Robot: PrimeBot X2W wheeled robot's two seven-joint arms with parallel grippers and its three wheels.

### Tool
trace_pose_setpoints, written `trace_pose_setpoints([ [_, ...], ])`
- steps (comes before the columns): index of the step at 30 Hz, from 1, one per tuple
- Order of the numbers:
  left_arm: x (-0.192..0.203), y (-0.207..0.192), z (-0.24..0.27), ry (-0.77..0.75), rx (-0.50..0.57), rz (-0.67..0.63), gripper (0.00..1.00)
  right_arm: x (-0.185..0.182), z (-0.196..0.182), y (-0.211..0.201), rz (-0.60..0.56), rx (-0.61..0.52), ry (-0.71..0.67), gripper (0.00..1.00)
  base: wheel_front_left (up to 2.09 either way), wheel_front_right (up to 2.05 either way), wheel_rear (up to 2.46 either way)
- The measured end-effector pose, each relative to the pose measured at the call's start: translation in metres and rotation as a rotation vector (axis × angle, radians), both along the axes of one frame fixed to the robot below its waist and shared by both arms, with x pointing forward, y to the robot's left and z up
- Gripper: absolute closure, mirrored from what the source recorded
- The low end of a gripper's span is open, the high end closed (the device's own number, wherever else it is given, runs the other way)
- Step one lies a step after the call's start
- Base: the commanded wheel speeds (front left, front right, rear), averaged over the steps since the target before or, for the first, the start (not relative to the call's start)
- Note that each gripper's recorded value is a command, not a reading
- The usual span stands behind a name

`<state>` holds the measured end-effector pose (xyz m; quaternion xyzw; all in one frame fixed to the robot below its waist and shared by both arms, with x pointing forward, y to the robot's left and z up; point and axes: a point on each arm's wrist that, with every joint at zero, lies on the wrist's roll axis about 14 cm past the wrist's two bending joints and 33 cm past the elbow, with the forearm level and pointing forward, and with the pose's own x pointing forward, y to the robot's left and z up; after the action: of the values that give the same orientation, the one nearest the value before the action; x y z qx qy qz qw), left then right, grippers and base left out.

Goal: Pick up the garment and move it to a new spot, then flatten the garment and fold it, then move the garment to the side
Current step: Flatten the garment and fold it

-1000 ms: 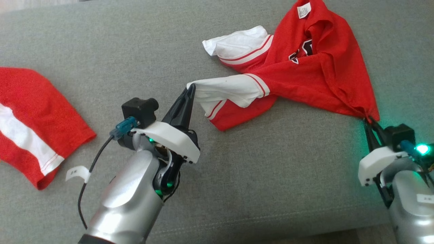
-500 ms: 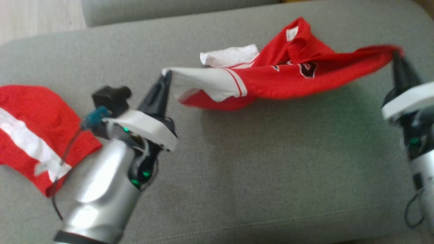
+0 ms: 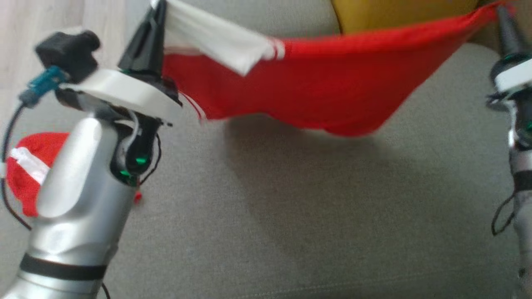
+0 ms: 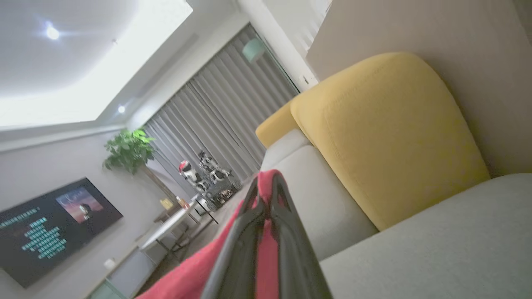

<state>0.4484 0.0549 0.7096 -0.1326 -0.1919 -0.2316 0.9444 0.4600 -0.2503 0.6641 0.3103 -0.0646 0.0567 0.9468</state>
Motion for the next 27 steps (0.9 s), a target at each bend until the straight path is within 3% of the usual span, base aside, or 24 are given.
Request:
trace_pose_setpoints([
  [7,-0.035,0.016,0.050,-0.087,-0.033,0.032,1.00,-0.020,0.041,-0.009,-0.057,0.145,-0.111,1.00,0.00,0.00,0.00],
  [15,-0.042,0.012,0.051,-0.026,-0.031,0.002,1.00,-0.034,0.060,-0.039,-0.153,0.059,-0.097,1.00,0.00,0.00,0.00],
  [22,0.018,0.001,0.057,0.064,-0.003,0.006,1.00,0.019,0.072,-0.039,-0.135,0.095,-0.056,1.00,0.00,0.00,0.00],
  [27,0.088,-0.022,0.107,-0.018,-0.001,0.018,1.00,0.087,0.129,-0.023,-0.111,0.086,-0.168,1.00,0.00,0.00,0.00],
])
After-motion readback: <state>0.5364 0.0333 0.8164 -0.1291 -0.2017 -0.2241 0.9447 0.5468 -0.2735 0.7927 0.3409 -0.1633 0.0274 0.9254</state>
